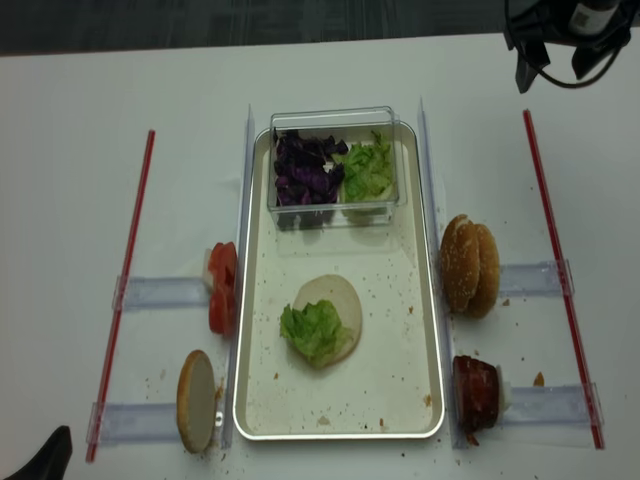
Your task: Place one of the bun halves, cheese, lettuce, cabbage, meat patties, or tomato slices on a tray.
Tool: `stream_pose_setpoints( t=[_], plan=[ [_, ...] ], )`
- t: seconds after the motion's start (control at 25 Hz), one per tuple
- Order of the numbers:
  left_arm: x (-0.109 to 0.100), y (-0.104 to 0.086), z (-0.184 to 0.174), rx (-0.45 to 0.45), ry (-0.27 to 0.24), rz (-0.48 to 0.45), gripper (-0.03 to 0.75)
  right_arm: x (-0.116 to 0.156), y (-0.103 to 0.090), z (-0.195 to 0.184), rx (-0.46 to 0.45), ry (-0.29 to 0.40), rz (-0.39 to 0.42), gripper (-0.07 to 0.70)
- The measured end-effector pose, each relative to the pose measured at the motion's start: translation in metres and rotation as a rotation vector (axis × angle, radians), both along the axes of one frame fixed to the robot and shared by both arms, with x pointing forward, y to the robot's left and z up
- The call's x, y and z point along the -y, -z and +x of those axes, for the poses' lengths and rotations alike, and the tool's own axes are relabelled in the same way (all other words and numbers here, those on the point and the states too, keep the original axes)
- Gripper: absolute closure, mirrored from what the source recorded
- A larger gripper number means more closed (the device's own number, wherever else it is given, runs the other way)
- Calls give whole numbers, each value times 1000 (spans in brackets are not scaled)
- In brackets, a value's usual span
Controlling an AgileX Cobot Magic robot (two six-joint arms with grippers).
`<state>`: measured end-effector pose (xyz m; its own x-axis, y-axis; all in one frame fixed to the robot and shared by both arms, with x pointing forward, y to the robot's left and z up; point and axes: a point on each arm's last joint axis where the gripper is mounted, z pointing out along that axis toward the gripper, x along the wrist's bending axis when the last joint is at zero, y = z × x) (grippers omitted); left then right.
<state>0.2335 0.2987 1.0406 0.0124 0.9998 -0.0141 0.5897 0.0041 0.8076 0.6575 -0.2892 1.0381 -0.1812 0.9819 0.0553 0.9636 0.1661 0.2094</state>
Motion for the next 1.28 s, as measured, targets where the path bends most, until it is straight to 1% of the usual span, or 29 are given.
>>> stream_pose_setpoints(
  t=[0.16,0.4,0.52,0.8,0.84,0.92,1.04,1.28],
  plan=[
    [0,0,0,0,0,0,118,0,-11,-18,2,1,-2,54],
    [0,0,0,0,0,0,118,1,-25,-58,-8,14,-1,54],
    [0,0,0,0,0,0,118,1,-37,-83,8,17,0,54],
    [0,0,0,0,0,0,118,1,-54,-151,37,54,8,54],
    [0,0,0,0,0,0,118,1,-53,-161,37,61,10,54],
    [0,0,0,0,0,0,118,1,-56,-185,67,71,11,54],
    [0,0,0,0,0,0,118,2,-53,-219,117,93,11,54],
    [0,0,0,0,0,0,118,5,-40,-286,213,143,-4,54]
  ],
)
